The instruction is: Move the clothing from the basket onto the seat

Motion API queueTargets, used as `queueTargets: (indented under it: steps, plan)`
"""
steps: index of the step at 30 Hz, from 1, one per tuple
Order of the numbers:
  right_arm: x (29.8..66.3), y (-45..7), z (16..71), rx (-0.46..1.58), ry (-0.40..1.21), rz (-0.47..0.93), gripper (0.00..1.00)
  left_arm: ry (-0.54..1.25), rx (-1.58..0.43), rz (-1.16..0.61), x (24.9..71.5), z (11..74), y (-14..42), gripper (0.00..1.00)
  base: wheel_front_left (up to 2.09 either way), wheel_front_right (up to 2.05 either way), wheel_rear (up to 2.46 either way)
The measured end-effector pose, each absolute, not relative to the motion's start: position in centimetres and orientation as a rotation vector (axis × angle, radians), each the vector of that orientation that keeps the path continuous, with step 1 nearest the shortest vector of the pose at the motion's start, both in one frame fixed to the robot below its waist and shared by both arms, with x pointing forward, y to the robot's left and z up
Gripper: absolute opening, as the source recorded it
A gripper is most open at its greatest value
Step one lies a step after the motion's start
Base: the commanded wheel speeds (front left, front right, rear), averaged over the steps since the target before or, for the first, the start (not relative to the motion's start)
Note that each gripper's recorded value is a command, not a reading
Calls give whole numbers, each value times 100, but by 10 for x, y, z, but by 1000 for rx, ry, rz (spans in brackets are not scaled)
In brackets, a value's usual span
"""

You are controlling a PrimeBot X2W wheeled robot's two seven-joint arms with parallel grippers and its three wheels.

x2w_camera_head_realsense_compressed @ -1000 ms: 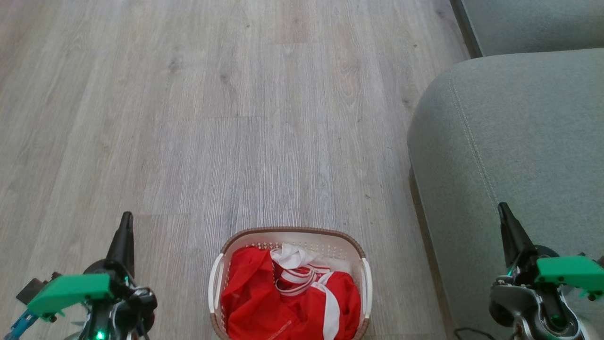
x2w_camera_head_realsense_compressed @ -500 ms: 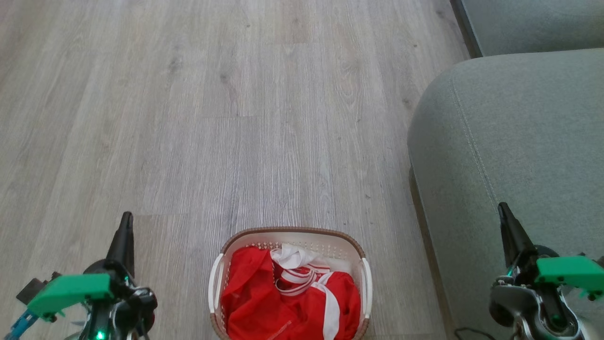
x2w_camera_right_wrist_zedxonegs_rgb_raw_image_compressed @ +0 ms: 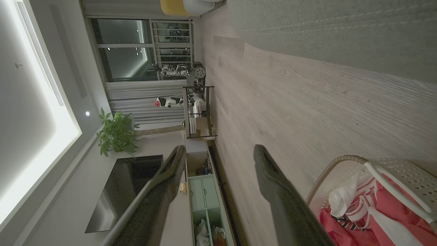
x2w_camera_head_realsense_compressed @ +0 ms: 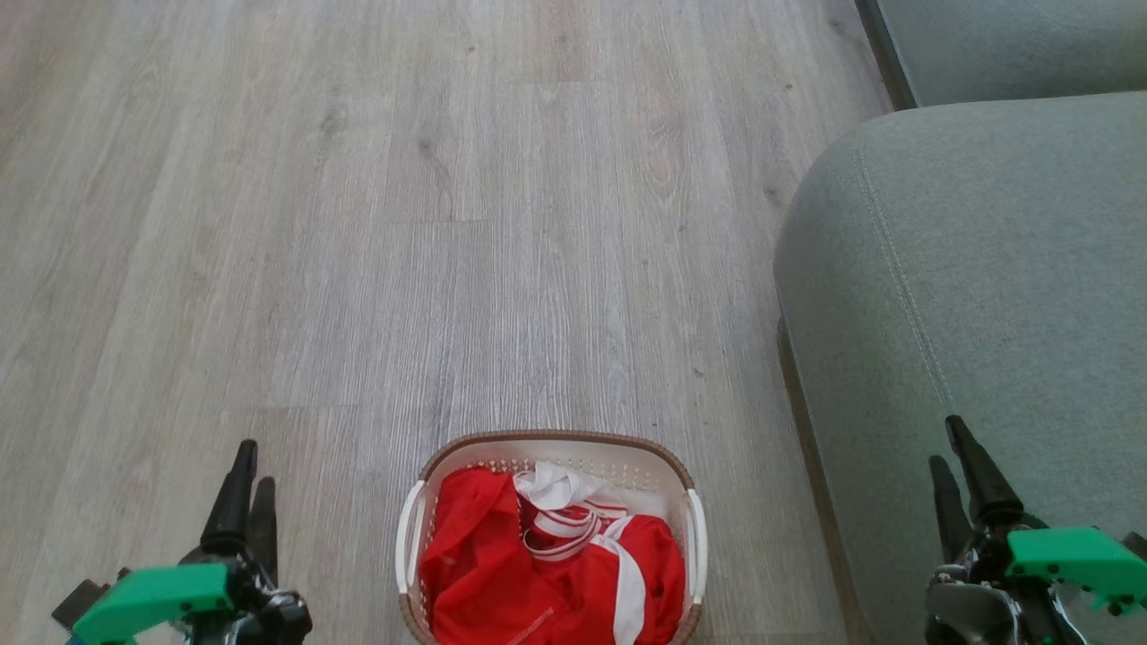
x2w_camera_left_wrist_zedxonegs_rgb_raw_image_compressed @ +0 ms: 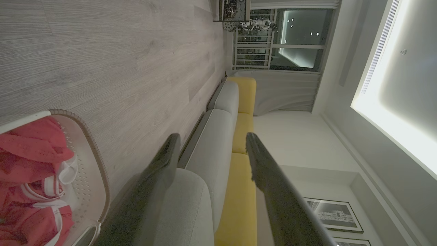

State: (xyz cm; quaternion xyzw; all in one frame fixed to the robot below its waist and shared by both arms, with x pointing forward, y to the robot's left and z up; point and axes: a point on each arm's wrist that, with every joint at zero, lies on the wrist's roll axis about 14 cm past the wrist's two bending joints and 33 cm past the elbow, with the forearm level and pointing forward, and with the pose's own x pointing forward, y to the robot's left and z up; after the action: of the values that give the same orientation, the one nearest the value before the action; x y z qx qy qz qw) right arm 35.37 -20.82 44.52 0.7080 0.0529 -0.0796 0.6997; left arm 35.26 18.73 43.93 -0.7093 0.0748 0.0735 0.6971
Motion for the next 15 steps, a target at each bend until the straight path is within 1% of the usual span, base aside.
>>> queueTargets:
  steps: [8, 15]
  plan:
    - [358, -209, 456, 1567, 79, -160, 100, 156, -1542, 141, 355, 446, 183, 100, 0, 0, 0]
    - [362, -203, 466, 1499, 67, -126, 100, 131, -1469, 126, 358, 454, 184, 100, 0, 0, 0]
